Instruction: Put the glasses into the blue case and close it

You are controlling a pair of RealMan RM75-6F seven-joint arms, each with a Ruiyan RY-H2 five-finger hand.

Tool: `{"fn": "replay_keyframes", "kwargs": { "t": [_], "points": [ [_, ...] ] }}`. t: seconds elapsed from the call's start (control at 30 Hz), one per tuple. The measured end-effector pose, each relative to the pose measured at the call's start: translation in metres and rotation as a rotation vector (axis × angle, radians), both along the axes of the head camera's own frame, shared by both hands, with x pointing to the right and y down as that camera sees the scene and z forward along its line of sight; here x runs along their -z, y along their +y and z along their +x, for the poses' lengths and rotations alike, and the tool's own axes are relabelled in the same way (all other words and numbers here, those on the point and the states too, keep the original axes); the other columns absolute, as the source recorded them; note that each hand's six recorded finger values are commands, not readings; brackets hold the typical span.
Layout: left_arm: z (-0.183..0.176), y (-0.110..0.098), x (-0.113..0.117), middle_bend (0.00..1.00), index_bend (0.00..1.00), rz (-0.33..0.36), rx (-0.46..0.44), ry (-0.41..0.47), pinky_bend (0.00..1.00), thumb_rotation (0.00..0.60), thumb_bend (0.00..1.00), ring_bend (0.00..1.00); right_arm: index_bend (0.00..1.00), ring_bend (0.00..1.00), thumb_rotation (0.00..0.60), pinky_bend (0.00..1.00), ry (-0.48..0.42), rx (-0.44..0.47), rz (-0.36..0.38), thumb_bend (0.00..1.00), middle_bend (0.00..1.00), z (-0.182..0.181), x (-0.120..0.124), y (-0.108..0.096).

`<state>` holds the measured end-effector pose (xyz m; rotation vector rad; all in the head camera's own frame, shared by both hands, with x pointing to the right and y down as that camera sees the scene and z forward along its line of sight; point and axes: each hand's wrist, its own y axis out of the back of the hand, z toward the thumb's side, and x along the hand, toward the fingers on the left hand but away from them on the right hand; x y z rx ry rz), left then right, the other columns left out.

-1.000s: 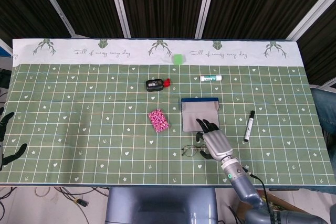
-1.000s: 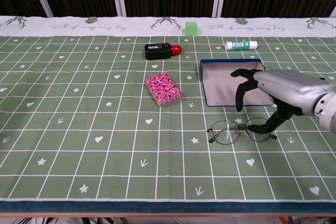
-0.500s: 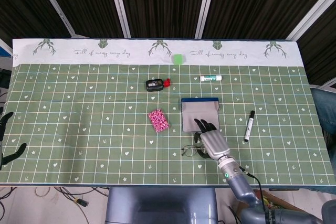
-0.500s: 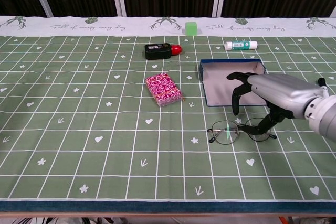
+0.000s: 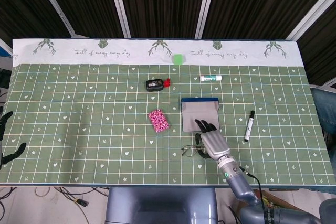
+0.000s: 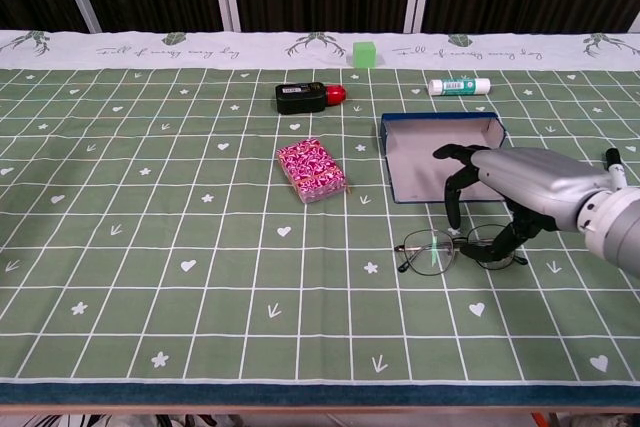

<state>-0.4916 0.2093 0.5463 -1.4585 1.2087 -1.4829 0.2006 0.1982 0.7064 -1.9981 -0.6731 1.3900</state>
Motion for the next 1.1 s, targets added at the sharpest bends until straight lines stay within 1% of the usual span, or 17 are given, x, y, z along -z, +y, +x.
{"fn": "replay_keyframes", "kwargs": {
  "t": [0.4, 0.9, 1.1],
  "points": [
    [-0.0002, -0.0004, 0.0004, 0.00, 0.12, 0.004, 0.002, 0.003, 0.00, 0.600, 0.21, 0.00, 0.56, 0.04, 0.600, 0.15, 0.007, -0.003, -0.015, 0.41, 0.00, 0.0022, -0.0041, -0.0020],
    [0.0003, -0.0002, 0.0001, 0.00, 0.12, 0.004, -0.001, 0.002, 0.00, 0.600, 0.21, 0.00, 0.58, 0.04, 0.600, 0.15, 0.003, 0.006, -0.037, 0.41, 0.00, 0.0013, -0.0051, -0.0028],
    [0.0000, -0.0004, 0.0006, 0.00, 0.13, 0.007, 0.002, 0.004, 0.00, 0.600, 0.21, 0.00, 0.60, 0.04, 0.600, 0.15, 0.004, 0.020, -0.043, 0.42, 0.00, -0.0019, -0.0066, -0.0032]
  ]
}}
